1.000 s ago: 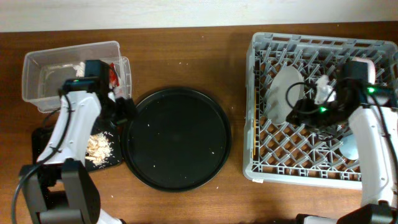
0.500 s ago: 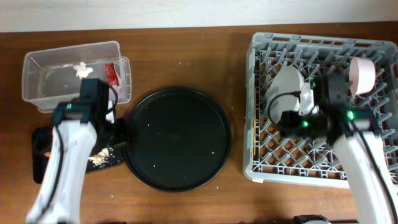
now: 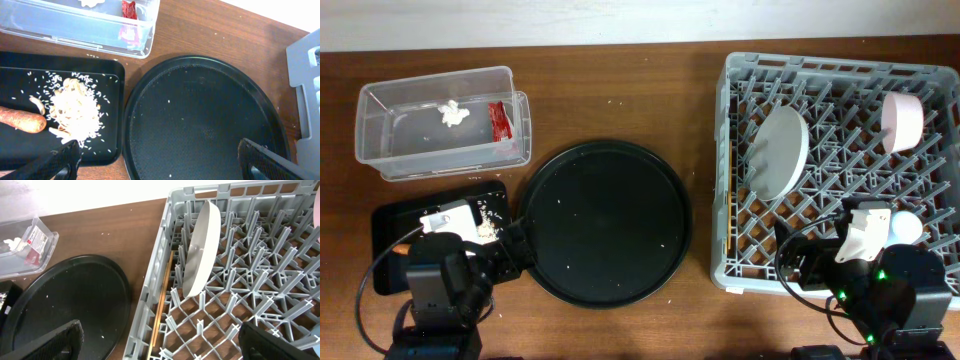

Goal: Sort waste into correct bins and load items into the dishwasher rack

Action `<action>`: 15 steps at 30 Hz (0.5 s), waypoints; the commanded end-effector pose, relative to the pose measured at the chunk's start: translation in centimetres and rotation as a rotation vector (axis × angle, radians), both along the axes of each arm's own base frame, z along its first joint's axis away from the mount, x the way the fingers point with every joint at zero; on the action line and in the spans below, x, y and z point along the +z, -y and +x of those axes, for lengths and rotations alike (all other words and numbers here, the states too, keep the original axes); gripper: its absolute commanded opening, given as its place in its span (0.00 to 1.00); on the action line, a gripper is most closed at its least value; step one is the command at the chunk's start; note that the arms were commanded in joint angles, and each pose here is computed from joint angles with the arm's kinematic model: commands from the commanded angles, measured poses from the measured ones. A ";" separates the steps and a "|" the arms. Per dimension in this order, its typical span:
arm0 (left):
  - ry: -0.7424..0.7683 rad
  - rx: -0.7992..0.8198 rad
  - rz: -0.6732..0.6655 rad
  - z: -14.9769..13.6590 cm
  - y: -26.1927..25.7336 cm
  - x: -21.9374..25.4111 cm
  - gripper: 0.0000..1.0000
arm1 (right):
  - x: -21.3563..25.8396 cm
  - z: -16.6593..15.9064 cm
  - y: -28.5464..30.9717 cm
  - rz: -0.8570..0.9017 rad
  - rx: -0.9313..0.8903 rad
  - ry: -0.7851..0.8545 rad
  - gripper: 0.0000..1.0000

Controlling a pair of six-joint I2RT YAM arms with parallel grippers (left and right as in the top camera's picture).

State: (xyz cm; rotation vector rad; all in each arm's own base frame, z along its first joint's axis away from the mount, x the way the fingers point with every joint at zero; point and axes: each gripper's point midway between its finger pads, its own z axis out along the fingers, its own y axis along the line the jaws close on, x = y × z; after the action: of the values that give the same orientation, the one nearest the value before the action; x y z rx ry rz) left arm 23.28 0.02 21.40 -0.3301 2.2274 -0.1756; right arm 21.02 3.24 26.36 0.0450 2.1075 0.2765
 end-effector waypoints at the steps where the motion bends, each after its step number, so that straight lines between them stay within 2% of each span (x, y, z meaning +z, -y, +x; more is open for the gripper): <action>1: -0.010 -0.004 -0.016 -0.1 0.3 -0.4 0.99 | -0.3 0.0 0.1 0.000 -0.007 -0.006 0.98; 15: -0.009 -0.004 -0.016 -0.1 0.3 -0.4 0.99 | 0.3 -0.5 0.1 0.001 -0.008 0.028 0.98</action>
State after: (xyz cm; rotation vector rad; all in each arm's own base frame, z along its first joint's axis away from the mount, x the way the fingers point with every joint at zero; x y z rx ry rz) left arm 23.27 0.02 21.30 -0.3336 2.2300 -0.1767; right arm 20.99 3.24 26.39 0.0444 2.1059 0.2763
